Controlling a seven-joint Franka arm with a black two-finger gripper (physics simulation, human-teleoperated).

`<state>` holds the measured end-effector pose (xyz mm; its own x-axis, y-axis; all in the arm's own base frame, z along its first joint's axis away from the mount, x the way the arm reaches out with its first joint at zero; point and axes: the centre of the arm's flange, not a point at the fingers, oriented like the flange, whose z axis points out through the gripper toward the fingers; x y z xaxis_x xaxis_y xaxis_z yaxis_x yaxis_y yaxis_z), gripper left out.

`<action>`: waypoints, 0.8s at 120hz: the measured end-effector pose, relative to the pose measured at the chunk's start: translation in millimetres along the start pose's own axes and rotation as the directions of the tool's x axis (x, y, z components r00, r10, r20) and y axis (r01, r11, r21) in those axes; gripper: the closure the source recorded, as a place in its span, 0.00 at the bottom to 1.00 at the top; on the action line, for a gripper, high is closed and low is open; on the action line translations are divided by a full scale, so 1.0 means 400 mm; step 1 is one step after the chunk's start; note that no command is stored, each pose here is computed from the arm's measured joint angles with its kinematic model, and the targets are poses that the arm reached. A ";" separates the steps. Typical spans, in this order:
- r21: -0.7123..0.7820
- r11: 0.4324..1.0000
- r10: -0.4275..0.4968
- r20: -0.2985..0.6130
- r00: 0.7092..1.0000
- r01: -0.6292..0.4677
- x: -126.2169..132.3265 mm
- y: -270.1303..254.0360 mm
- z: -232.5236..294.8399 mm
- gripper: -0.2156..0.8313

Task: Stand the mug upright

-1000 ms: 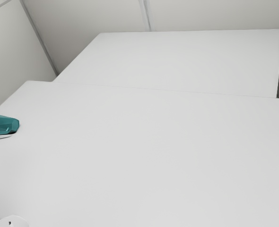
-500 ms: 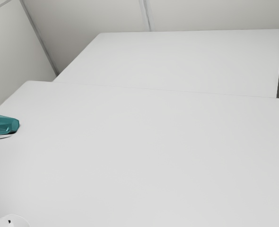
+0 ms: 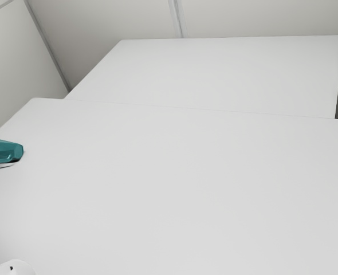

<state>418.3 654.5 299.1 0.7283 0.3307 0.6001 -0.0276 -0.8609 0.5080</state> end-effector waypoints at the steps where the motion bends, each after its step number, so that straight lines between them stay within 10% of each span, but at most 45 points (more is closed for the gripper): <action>1: 0.000 1.000 0.000 0.000 1.000 0.000 -0.001 0.000 0.001 0.21; 96: -0.052 0.999 0.015 0.002 1.000 -0.015 -0.026 0.009 0.101 0.21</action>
<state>438.2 632.4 269.7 0.7294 0.3168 0.6064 -0.0739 -0.8446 0.5302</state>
